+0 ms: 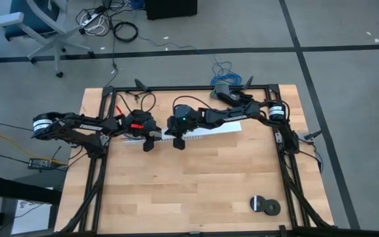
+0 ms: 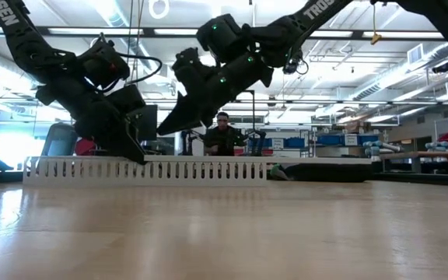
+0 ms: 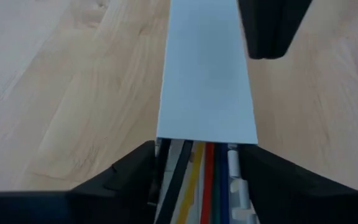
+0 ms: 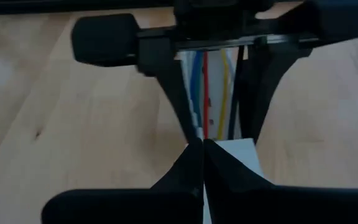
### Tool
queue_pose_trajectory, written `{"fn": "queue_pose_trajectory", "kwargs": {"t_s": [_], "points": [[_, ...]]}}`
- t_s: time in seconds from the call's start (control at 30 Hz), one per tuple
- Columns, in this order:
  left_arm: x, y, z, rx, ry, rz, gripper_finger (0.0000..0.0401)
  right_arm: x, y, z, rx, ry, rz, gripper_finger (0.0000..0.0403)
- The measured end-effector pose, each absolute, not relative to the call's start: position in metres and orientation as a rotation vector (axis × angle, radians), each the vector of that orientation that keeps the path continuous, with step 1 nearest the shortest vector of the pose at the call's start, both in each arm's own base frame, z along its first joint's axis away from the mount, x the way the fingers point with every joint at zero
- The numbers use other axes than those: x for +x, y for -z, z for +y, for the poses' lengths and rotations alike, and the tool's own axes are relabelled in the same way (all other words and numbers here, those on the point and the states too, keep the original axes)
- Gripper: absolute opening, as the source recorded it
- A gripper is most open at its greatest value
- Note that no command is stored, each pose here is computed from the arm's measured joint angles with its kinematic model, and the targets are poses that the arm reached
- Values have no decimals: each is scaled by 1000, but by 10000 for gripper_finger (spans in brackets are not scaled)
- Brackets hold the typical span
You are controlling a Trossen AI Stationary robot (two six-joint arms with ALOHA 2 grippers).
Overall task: Ziptie cables
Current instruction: Close the white cable duct lid
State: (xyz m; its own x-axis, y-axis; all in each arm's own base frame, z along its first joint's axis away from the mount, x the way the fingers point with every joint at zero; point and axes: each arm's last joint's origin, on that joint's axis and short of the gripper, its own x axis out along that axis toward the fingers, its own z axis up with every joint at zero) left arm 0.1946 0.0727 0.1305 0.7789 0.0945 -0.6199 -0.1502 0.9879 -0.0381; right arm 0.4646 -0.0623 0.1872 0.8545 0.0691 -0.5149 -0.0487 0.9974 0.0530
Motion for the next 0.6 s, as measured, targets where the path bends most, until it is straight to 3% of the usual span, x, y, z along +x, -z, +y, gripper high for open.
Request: {"fn": "queue_pose_trajectory", "kwargs": {"t_s": [0.2, 0.4, 0.6], "points": [[194, -130, 72, -88, -124, 668, 275, 464, -187, -62, 35, -48, 550, 0], [193, -129, 72, -94, -123, 703, 279, 464, -187, -63, 37, -46, 550, 0], [184, -121, 70, -122, -146, 861, 280, 463, -187, -63, 40, -45, 563, 0]]}}
